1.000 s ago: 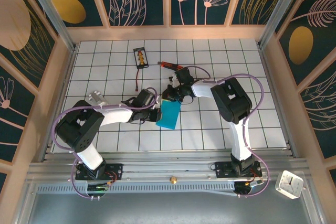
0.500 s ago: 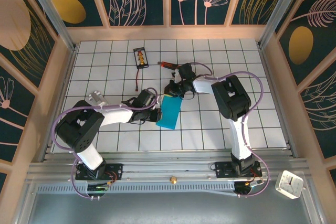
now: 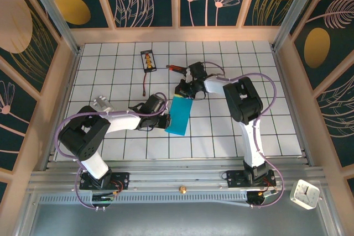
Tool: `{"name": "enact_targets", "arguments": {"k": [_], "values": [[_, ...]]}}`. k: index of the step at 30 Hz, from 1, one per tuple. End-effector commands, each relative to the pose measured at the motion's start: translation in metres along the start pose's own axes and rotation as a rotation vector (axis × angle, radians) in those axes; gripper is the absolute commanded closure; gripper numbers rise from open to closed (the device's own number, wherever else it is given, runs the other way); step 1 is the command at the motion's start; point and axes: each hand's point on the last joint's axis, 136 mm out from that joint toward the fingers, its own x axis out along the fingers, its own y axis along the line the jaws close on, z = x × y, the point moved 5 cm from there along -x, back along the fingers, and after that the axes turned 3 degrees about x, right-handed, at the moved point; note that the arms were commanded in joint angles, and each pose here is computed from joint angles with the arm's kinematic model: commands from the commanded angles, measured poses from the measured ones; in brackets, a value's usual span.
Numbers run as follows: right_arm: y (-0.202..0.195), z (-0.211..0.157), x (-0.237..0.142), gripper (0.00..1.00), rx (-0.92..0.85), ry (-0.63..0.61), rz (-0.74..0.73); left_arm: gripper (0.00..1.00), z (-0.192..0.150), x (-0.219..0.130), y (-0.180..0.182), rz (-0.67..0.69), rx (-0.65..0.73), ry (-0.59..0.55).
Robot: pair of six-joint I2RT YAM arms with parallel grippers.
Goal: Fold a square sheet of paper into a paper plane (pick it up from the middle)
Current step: First fold in half a square sheet of paper at the center of the table.
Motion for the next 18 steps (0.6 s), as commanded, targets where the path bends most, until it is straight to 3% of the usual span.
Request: {"name": "enact_targets", "arguments": {"k": [1,8,12,18], "values": [[-0.042,0.04,-0.008,1.0,0.035,-0.143,-0.142,1.0,-0.118,0.003,0.054,0.246,-0.05,0.482],[0.0,0.042,-0.051,1.0,-0.081,-0.217,-0.02,1.0,-0.116,0.003,0.054,0.249,-0.051,0.475],[0.015,0.006,-0.063,1.0,-0.115,-0.191,0.041,1.0,-0.114,0.002,0.053,0.249,-0.051,0.467],[0.022,-0.047,-0.046,1.0,-0.138,-0.106,0.063,1.0,-0.112,0.002,0.052,0.245,-0.055,0.458]]}}
